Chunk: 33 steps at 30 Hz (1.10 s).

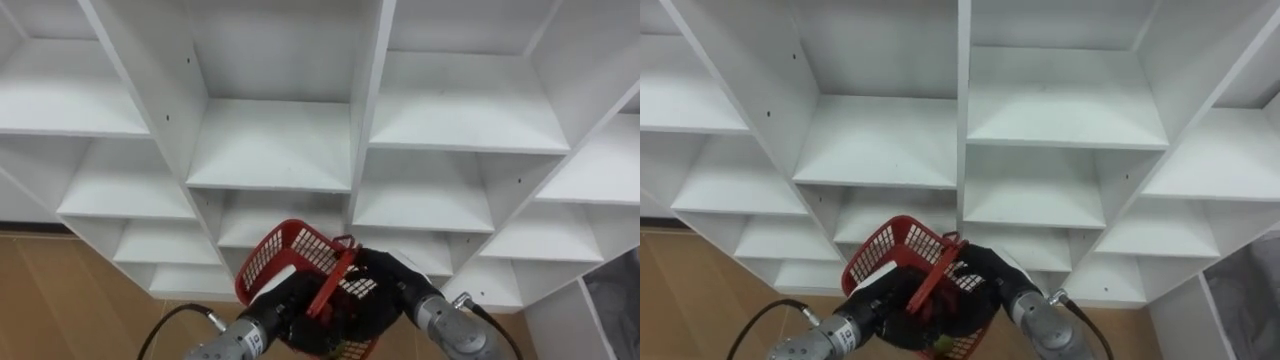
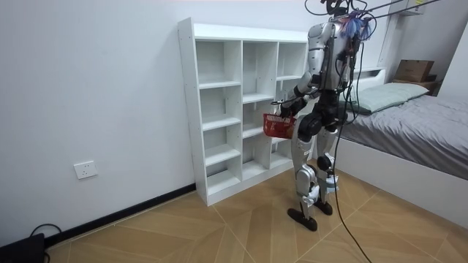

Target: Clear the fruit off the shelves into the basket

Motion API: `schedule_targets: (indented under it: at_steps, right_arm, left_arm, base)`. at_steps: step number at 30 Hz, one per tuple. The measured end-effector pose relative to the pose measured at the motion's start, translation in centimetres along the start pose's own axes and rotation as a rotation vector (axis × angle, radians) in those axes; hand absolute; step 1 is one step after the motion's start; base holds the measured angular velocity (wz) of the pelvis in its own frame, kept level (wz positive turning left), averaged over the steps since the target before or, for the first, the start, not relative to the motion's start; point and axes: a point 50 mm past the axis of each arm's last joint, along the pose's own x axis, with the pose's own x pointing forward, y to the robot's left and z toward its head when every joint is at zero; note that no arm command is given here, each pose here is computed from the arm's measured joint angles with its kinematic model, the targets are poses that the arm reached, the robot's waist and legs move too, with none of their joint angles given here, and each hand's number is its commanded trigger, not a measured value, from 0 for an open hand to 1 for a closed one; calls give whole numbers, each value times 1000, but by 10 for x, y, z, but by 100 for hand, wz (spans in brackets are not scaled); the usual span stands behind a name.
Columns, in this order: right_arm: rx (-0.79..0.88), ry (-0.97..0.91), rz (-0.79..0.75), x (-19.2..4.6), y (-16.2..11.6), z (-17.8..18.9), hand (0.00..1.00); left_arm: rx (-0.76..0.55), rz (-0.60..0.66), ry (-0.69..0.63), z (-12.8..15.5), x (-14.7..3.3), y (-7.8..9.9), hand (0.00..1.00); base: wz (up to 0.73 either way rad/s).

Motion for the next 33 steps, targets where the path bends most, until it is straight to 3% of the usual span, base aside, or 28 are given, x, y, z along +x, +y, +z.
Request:
schedule_targets:
  at_steps: [17, 33]
  right_arm:
    - [4, 40, 2, 3, -3, -6, 0]
    - [-9, 27, 25, -2, -2, -8, 0]
  left_arm:
    - [12, -23, -11, 4, 3, -4, 100]
    - [41, -1, -14, 7, 3, 3, 100]
  base:
    - [3]
    - [0]
